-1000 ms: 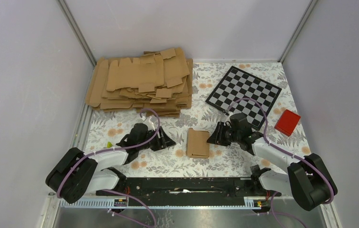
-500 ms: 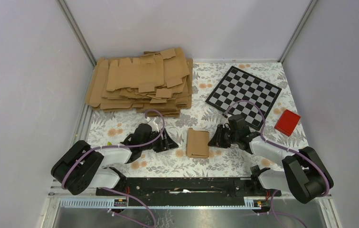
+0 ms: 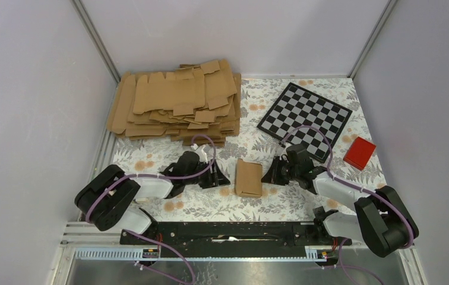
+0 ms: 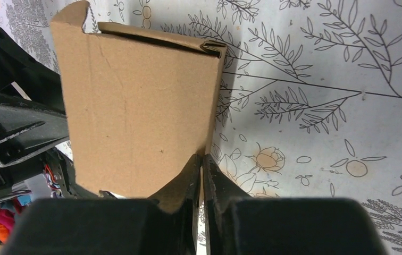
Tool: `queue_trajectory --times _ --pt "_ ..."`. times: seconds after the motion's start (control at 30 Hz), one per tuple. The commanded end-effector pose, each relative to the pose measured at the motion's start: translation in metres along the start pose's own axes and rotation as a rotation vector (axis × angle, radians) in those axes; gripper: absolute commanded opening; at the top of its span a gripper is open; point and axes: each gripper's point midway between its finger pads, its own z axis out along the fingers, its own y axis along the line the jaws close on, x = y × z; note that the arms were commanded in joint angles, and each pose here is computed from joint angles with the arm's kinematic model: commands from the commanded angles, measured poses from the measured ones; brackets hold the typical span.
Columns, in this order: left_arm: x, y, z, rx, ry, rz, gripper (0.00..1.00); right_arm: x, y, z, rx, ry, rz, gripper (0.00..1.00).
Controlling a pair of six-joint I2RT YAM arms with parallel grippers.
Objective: Fold the paper box
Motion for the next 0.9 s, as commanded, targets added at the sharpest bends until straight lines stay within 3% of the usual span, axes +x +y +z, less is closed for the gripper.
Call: queue_trajectory --times 0.0,0.3,0.6,0.77,0.87 --pt "-0.010 -0.018 0.013 0.035 -0.020 0.063 0.51 0.011 -0.032 -0.001 0.124 0.004 -0.014 0.08" --pt "0.002 -0.039 0.050 0.070 0.037 0.130 0.49 0.012 -0.032 -0.002 0.123 0.013 -0.007 0.07" --pt "-0.001 -0.097 0.078 0.173 0.042 0.229 0.45 0.005 -0.018 -0.002 0.081 0.012 -0.006 0.07" --pt "-0.001 -0.098 0.078 0.164 0.050 0.219 0.45 0.003 -0.018 -0.003 0.094 0.018 -0.010 0.07" --pt "-0.003 -0.083 0.075 0.098 0.031 0.191 0.45 0.001 -0.021 -0.009 0.132 0.011 -0.020 0.12"
